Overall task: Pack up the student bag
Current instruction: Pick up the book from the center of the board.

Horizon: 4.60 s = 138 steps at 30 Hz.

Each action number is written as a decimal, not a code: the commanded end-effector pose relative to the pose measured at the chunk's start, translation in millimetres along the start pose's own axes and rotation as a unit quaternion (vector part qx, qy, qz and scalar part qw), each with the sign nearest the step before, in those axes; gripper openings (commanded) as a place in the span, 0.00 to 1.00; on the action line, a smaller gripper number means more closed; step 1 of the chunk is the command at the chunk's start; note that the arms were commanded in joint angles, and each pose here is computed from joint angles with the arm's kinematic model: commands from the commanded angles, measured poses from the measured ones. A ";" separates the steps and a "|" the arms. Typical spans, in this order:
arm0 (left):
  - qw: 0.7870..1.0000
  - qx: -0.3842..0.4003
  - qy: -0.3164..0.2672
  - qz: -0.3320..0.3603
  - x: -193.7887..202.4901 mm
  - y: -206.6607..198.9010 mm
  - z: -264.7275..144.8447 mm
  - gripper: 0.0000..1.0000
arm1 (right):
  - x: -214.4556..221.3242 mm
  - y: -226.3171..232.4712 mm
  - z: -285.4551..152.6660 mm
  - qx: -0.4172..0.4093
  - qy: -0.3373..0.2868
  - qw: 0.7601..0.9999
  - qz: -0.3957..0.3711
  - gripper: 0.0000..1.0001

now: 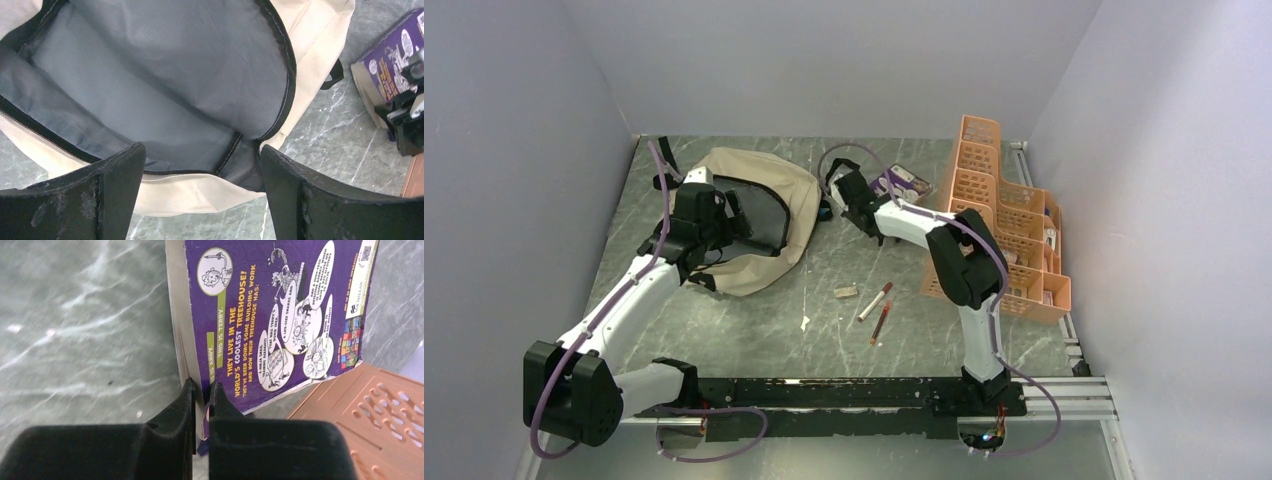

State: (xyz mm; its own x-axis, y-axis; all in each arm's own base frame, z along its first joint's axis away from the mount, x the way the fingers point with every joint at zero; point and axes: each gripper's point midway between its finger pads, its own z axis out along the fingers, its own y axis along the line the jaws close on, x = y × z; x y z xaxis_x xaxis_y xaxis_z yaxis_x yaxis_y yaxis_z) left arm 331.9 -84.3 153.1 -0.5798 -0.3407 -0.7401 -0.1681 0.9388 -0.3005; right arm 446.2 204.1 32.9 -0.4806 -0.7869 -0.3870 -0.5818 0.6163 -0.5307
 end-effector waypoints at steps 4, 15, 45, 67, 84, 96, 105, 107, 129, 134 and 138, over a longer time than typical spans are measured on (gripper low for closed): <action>0.999 0.033 -0.020 0.006 -20.1 -18.9 -5.3 0.88 | 9.9 53.9 -43.9 -0.041 -0.016 0.999 -0.021 0.00; 0.971 0.233 0.053 -0.010 -4.7 -102.2 -5.6 0.86 | 12.1 70.3 -96.3 -0.084 -0.134 0.987 0.033 0.00; 0.933 0.265 0.224 -0.099 96.5 -211.7 91.8 0.87 | 8.5 77.9 -115.2 -0.106 -0.213 0.969 0.066 0.00; 0.890 0.363 0.264 -0.075 120.7 -253.9 79.6 0.54 | 8.6 76.7 -115.6 -0.103 -0.213 0.969 0.068 0.00; 0.887 0.420 0.186 -0.044 68.1 -262.4 55.3 0.05 | -13.0 50.2 -142.5 -0.075 -0.256 0.957 0.111 0.48; 0.879 0.464 0.104 -0.016 10.0 -260.5 12.5 0.05 | -69.6 -10.7 -218.6 -0.047 -0.358 0.904 0.231 0.64; 0.888 0.459 -0.015 0.004 -82.6 -215.0 -34.4 0.05 | -114.4 -33.6 -264.5 -0.113 -0.408 0.788 0.446 0.72; 0.892 0.447 -0.053 0.031 -103.8 -204.7 -50.9 0.05 | -127.5 -36.8 -278.2 -0.141 -0.431 0.754 0.475 0.78; 0.752 0.450 -0.252 0.410 -121.6 -177.0 -224.1 0.05 | -123.1 -46.7 -429.9 -0.108 -0.664 0.739 0.025 0.83; 0.693 0.488 -0.241 0.474 -98.5 -188.4 -251.8 0.05 | -107.5 -28.9 -444.0 -0.118 -0.668 0.730 -0.081 0.85; 0.670 0.496 -0.234 0.500 -88.6 -190.3 -267.1 0.05 | -101.5 -23.3 -449.8 -0.140 -0.645 0.740 -0.128 0.86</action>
State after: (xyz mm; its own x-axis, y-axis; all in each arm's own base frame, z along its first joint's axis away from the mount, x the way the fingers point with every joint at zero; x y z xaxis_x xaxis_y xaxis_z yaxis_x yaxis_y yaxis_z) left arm 229.6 -216.9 406.1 0.1586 0.2356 -0.9588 0.8834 0.3998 0.2444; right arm 229.4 282.9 428.4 0.5238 -0.0647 -0.8493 -0.7561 0.4239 -0.4986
